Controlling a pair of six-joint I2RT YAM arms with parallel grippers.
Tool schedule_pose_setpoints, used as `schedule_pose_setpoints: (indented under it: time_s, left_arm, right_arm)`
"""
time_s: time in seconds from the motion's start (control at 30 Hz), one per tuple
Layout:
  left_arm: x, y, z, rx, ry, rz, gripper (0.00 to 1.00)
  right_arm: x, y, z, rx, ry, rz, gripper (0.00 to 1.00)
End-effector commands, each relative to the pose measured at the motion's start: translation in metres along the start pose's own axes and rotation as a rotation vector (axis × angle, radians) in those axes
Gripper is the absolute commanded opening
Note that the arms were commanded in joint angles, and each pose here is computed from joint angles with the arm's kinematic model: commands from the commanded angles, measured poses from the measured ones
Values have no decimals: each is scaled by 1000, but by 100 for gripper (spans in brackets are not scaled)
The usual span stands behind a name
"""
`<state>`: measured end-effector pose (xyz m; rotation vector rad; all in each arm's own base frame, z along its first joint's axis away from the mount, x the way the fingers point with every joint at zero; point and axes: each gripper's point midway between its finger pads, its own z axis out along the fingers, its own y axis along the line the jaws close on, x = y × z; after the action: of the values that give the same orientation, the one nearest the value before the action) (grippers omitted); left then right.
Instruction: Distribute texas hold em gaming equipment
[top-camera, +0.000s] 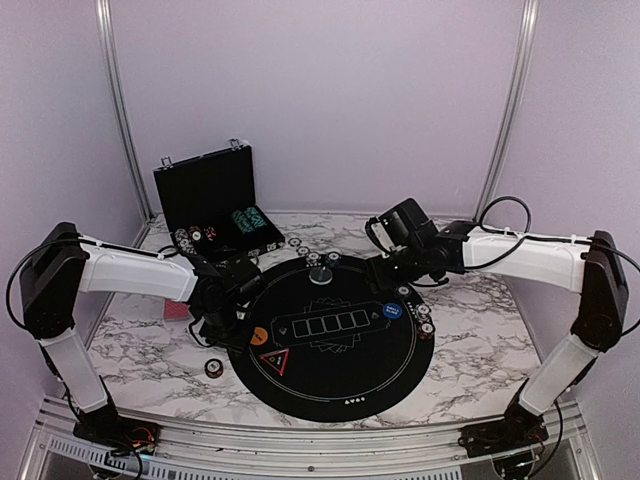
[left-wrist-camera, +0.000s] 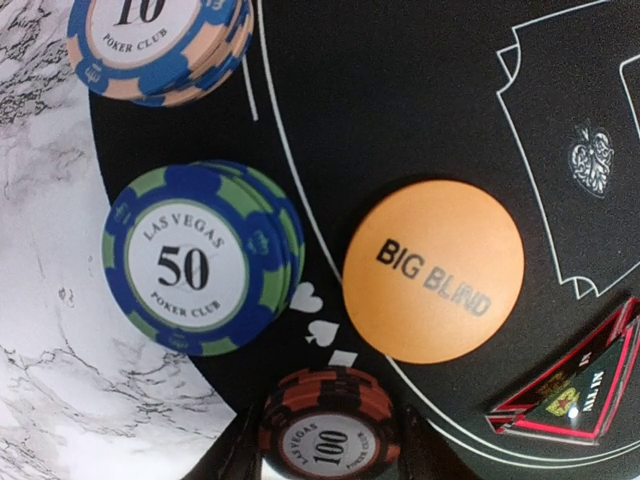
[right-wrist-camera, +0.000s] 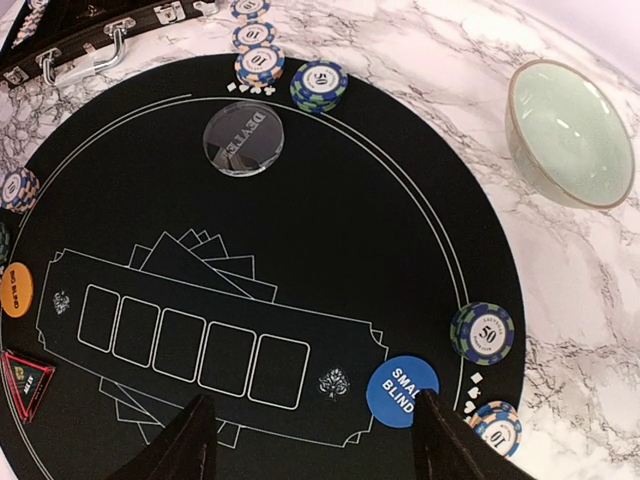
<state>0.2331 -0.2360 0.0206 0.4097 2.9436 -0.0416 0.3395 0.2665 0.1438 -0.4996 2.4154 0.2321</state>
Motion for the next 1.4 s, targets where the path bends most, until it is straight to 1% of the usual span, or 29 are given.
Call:
schedule_pose_setpoints:
  time_s: [0.0,0.07,0.17,0.3,0.73,0.93,1.13,1.37]
  left_arm:
    - [-1,0,1,5,0,9,47]
    - [0,1,0,5,1,8,49]
    - [2,2,-1,7,-1,6,50]
    - [1,1,-11,20,-12,3,53]
    - [27,15,-37,27,-4,-33,57]
    - [47,24,-36,28,18,-65,63]
    - [62,25,-32,25,42,-70,65]
    - [69,27,-25,8,59,-69,67]
  right_arm:
    - [-13,2,-17,-7,-49,16,65]
    - [-13,2,-16,-8,-48,17,65]
    - [-12,2,-17,-8,-47,15,65]
    - [-13,2,-18,-9,-50,16,65]
    - [-10,4,-15,-20,-42,23,65]
    - [-10,5,-14,-25,-40,27,65]
    - [-9,7,-13,-30,-35,26,65]
    - [-9,6,-14,-31,-35,32,65]
